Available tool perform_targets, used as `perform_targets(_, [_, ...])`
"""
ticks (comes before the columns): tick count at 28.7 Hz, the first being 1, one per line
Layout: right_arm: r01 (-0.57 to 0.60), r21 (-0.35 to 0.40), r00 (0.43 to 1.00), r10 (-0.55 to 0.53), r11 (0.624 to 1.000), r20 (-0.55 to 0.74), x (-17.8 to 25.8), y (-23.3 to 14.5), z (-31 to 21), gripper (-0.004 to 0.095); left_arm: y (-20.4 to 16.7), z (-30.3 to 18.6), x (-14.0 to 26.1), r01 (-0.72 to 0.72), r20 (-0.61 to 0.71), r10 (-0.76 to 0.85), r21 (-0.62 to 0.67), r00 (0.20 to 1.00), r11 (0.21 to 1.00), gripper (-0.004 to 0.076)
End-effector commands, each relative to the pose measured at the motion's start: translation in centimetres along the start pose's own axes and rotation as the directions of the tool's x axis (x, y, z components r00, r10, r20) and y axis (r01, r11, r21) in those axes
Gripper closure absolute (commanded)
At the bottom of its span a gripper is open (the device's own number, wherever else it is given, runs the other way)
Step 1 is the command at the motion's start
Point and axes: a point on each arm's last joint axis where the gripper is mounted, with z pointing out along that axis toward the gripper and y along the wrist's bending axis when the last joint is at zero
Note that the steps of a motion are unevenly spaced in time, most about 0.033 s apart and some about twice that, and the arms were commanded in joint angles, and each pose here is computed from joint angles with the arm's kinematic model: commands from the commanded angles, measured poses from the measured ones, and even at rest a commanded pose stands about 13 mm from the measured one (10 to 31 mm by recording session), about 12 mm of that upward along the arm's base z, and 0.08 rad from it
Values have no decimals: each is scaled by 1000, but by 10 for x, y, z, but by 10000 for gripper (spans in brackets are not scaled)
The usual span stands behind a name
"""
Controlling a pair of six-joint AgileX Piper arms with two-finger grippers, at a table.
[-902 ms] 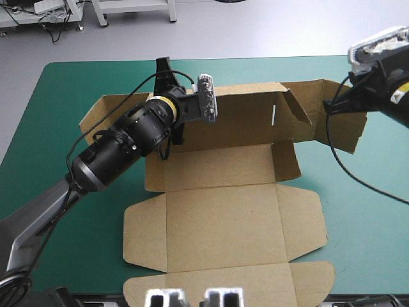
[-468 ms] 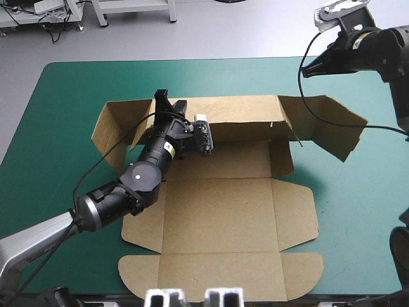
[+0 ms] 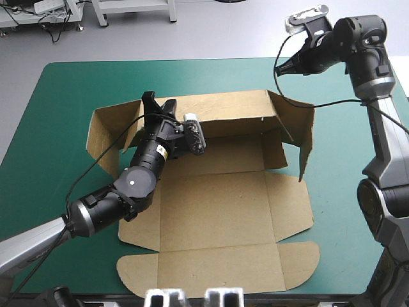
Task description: Fold the box
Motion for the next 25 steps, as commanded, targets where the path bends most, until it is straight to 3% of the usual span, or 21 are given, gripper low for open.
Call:
perform_targets(1, [17, -71, 1000, -16, 997, 16, 2, 8, -15, 926, 28, -10, -2, -42, 16, 45, -146, 999, 988, 732])
perform_targets(5, [6, -100, 998, -13, 995, -67, 17, 11, 4, 926, 29, -10, -2, -42, 10, 44, -149, 999, 988, 732])
perform_targets(9, [-25, -226, 993, -3, 974, -120, 32, 24, 16, 926, 29, -10, -2, -42, 12, 44, -148, 999, 988, 732])
perform_targets(12, [-45, -276, 990, 5, 960, -142, 40, 30, 17, 926, 28, -10, -2, -42, 11, 44, -146, 999, 988, 732])
perform_targets(17, [-10, -282, 993, -25, 959, -120, 46, 33, -1, 926, 27, -9, -2, -36, 9, 37, -139, 999, 990, 732])
perform_targets(21, [36, -239, 995, -58, 970, -85, 48, 31, -24, 926, 27, -9, -2, -34, 8, 36, -138, 999, 990, 732])
perform_targets(25, [-13, -273, 996, -11, 962, -88, 59, 22, -29, 926, 27, -9, -1, -29, 5, 30, -135, 1000, 990, 732])
